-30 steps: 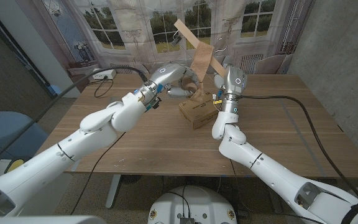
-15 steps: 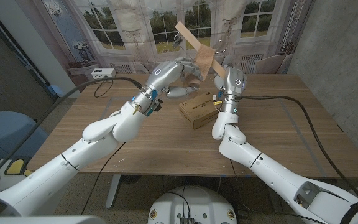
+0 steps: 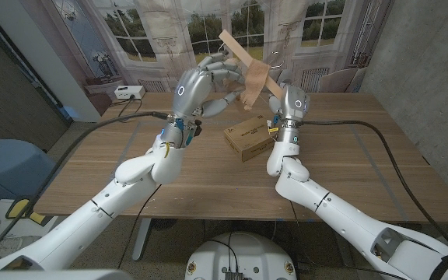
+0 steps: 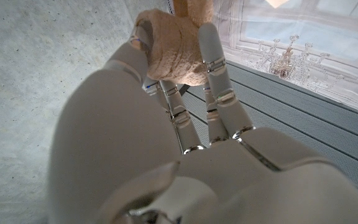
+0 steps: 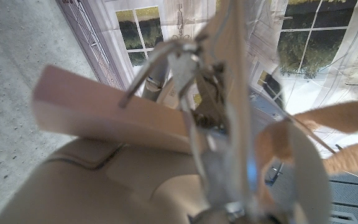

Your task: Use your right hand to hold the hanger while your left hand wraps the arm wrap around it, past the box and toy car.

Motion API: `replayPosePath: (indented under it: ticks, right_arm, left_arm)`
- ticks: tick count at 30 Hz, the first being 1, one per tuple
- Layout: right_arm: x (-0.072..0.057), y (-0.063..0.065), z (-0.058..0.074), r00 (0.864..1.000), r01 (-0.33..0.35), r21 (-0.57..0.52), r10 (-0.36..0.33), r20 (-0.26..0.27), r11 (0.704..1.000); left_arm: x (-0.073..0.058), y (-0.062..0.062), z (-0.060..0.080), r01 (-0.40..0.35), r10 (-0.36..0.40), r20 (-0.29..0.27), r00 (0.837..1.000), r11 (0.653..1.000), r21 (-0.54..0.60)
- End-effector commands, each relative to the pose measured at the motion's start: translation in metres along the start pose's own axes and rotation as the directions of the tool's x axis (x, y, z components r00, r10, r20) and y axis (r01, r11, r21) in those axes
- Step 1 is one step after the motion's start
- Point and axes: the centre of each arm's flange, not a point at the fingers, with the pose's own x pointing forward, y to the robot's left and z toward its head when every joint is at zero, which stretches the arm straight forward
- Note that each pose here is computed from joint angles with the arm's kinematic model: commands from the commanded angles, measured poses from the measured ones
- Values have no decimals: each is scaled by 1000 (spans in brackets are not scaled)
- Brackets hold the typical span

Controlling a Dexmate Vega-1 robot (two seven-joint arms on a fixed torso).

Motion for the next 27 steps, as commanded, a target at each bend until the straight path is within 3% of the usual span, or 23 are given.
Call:
replayPosePath:
  ticks: [1, 8, 18, 27]
  right_arm:
    - [-8, 0, 7, 995, 19, -51, -15, 95, 999]
    - [-19, 0, 19, 978, 59, -94, -39, 204, 994]
    - [-31, 2, 16, 964, 107, -94, -80, 252, 990]
    - [-39, 3, 12, 939, 146, -81, -112, 324, 986]
  left_arm:
    - [14, 3, -1, -126, 126, 27, 992, 992, 12]
    - [32, 3, -7, -103, 103, 20, 994, 995, -10]
    - [51, 12, -13, -83, 83, -1, 997, 996, -22]
    - [68, 23, -25, -44, 43, -50, 998, 999, -18]
